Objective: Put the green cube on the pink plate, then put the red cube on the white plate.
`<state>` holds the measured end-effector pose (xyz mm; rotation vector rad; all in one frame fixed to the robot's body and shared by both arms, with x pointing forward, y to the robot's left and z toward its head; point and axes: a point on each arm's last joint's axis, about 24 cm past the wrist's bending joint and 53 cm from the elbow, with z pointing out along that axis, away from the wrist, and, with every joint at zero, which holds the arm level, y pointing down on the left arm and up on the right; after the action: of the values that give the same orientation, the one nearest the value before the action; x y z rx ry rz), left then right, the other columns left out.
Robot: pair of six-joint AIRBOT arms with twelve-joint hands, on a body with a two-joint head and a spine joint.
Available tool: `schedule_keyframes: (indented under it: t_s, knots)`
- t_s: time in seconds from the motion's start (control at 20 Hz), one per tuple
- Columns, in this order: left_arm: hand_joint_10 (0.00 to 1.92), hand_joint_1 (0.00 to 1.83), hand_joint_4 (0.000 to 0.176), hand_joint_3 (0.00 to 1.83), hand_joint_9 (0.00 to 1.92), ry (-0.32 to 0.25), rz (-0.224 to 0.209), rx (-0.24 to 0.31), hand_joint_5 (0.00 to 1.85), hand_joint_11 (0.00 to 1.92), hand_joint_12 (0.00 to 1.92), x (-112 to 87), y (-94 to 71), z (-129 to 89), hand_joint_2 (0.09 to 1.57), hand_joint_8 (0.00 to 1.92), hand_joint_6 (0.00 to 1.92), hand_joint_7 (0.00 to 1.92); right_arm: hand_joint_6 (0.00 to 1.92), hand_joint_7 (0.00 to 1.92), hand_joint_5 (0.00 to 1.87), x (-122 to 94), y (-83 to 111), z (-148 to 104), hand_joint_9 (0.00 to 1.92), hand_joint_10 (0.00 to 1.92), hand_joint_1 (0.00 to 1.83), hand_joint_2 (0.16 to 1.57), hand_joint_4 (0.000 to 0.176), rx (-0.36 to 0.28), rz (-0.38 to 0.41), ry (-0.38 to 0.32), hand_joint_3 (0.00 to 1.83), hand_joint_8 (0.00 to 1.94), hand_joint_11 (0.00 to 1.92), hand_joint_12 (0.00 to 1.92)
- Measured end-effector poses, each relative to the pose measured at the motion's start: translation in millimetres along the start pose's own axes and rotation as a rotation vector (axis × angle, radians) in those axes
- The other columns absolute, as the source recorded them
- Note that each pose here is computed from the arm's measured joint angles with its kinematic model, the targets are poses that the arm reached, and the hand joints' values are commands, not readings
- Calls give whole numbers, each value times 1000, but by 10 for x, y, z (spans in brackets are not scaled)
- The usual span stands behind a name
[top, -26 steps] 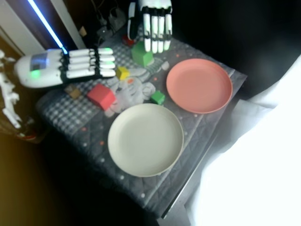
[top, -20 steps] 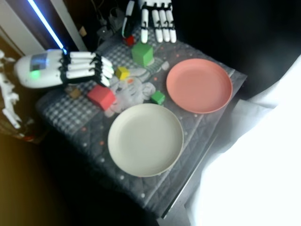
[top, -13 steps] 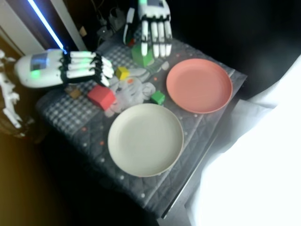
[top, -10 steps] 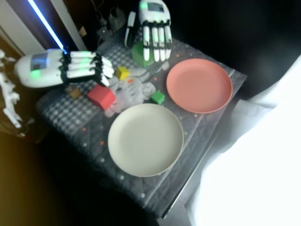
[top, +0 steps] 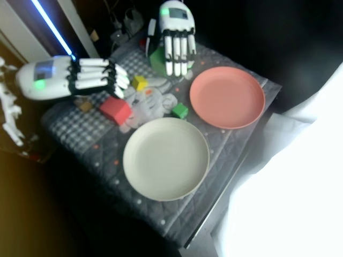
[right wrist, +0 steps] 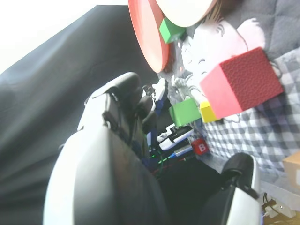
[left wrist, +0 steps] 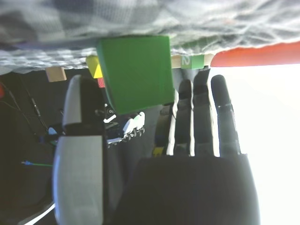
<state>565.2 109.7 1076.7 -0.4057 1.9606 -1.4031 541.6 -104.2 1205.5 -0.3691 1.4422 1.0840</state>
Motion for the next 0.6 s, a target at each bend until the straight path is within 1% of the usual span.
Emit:
schedule_keyframes:
  t_s: [0.05, 0.1, 0.15, 0.2, 0.3, 0.35, 0.4, 0.45, 0.5, 0.55, 0.6]
  knots:
    - [1299, 1190, 0, 4, 819, 0, 0, 3, 619, 738, 1628, 1, -8, 0, 1250, 1396, 1260, 834, 812, 203, 115, 0, 0, 0, 15, 995, 928, 798, 0, 0, 0, 0, 1, 669, 0, 1297]
    - [1339, 1189, 0, 1, 845, -2, -1, 8, 624, 775, 1621, -4, -19, 0, 1260, 1466, 1304, 814, 814, 204, 113, 0, 0, 0, 19, 992, 927, 797, 0, 0, 0, 0, 1, 672, 0, 1291]
    - [1453, 1167, 0, 1, 764, -4, -1, 10, 612, 725, 1694, -8, -24, 0, 1286, 1580, 1332, 748, 816, 203, 116, 0, 0, 0, 23, 992, 939, 796, 0, 0, 0, 0, 0, 673, 0, 1289]
    - [1616, 1287, 0, 1, 761, -8, -4, 16, 584, 667, 1706, -24, -46, 6, 1279, 1544, 1303, 667, 820, 199, 112, 0, 0, 0, 24, 974, 946, 796, 0, 0, 0, 0, 0, 670, 0, 1264]
    - [1608, 1307, 0, 0, 764, -16, 12, 23, 581, 616, 1668, -77, -88, 6, 1271, 1475, 1356, 661, 808, 204, 112, -2, -5, -1, 41, 934, 933, 806, 0, 0, -2, 0, 2, 650, 0, 1245]
    - [1627, 1303, 0, 1, 733, -27, 17, 34, 581, 575, 1684, -133, -139, 7, 1276, 1479, 1373, 661, 806, 200, 104, -2, -6, -1, 38, 932, 935, 807, 0, 1, -2, 0, 3, 648, 0, 1245]
    - [1633, 1318, 0, 0, 730, -60, 28, 79, 617, 547, 1738, -261, -272, 7, 1261, 1449, 1286, 713, 825, 193, 84, -5, -14, -1, 25, 951, 917, 810, 0, 2, -3, 0, 2, 663, 0, 1266]
    - [1633, 1318, 0, 0, 730, -67, 27, 86, 617, 547, 1738, -282, -291, 6, 1261, 1449, 1286, 713, 825, 193, 84, -3, -12, 0, 25, 951, 917, 810, 0, 1, -3, 0, 2, 663, 0, 1266]
    - [1620, 1327, 0, 0, 737, -99, 33, 130, 625, 552, 1733, -395, -413, -3, 1253, 1436, 1258, 735, 825, 194, 85, 0, -12, 2, 23, 942, 918, 807, 0, 1, -2, 0, 0, 659, 0, 1236]
    - [1469, 1200, 0, 3, 687, -118, 33, 157, 634, 569, 1756, -460, -493, -16, 1268, 1516, 1296, 763, 837, 176, 56, -1, -18, 1, 4, 942, 908, 808, 0, 1, -4, 0, 1, 660, 0, 1226]
    - [1431, 1175, 0, 0, 687, -140, 43, 185, 638, 594, 1798, -552, -577, -19, 1271, 1525, 1300, 772, 844, 179, 60, 3, -18, 3, 0, 939, 926, 800, 0, 1, -2, 0, 0, 663, 0, 1222]
